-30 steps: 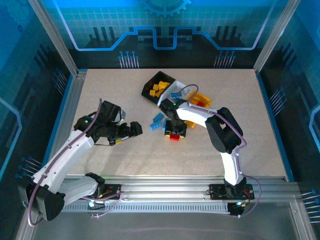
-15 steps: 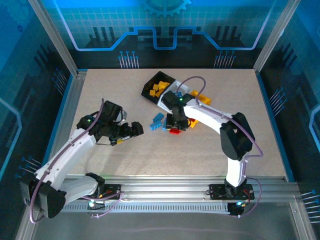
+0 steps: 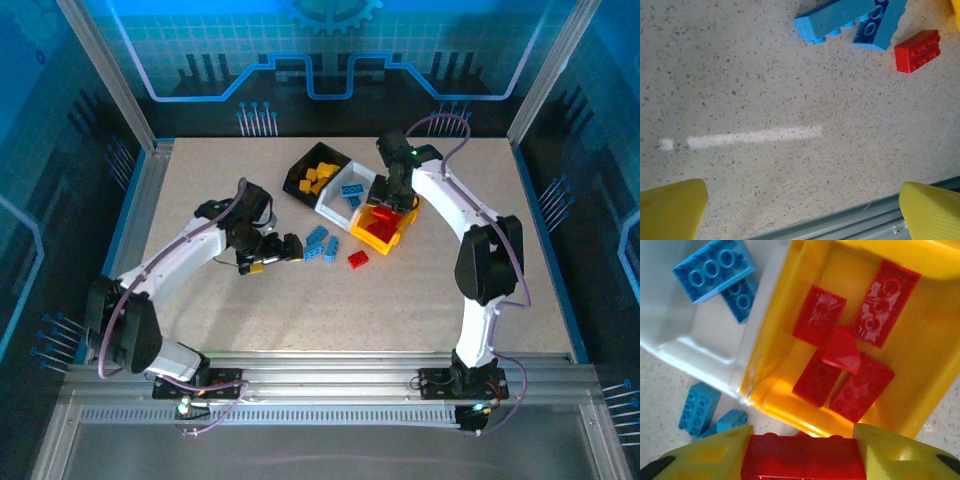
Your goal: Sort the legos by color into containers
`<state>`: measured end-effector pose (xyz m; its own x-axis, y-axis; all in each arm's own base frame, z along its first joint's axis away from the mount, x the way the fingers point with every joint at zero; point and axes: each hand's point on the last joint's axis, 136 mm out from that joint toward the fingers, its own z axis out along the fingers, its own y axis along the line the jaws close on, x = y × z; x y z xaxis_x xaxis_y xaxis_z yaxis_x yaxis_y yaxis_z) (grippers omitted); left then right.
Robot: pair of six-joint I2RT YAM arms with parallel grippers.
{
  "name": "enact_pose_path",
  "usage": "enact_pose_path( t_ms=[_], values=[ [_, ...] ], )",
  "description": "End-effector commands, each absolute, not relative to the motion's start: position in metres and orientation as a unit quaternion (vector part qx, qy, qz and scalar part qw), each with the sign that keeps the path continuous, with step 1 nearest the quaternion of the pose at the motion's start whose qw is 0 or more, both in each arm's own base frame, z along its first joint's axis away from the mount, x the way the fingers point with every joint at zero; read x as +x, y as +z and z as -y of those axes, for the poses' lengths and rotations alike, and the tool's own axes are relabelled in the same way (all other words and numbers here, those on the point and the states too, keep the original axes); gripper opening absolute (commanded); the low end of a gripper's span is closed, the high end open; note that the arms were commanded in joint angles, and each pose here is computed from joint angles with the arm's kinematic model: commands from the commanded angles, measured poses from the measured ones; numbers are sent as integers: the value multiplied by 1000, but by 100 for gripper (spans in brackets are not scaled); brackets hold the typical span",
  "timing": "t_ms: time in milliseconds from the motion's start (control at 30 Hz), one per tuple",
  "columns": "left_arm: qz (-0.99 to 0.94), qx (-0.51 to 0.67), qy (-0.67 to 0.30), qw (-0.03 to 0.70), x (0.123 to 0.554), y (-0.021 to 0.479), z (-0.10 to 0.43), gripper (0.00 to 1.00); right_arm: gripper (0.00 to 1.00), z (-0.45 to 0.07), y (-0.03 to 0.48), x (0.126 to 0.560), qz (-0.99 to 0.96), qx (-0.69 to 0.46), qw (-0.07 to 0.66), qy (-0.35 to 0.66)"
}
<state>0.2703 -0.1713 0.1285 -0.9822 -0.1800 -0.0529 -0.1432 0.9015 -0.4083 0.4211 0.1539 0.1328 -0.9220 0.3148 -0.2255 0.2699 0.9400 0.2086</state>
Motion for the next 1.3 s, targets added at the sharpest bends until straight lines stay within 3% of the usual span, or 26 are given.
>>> enact_pose_path(
  t_ms=[0, 300, 567, 867, 1267],
  values=[
    [-977, -62, -200, 46, 284, 129, 181, 98, 50, -149, 118, 429, -981, 138, 105, 87],
    [-985, 26, -169, 40, 307, 121, 235, 85, 56, -137, 101, 443, -981, 146, 90, 96],
    [-984, 66, -160, 32, 326, 105, 269, 77, 64, -128, 123, 431, -980, 138, 101, 103],
    [-984, 101, -146, 25, 343, 82, 295, 63, 66, -117, 169, 368, -972, 145, 127, 133],
    [-989, 117, -84, 34, 369, 62, 291, 61, 66, -113, 166, 286, -966, 161, 110, 168]
  ],
)
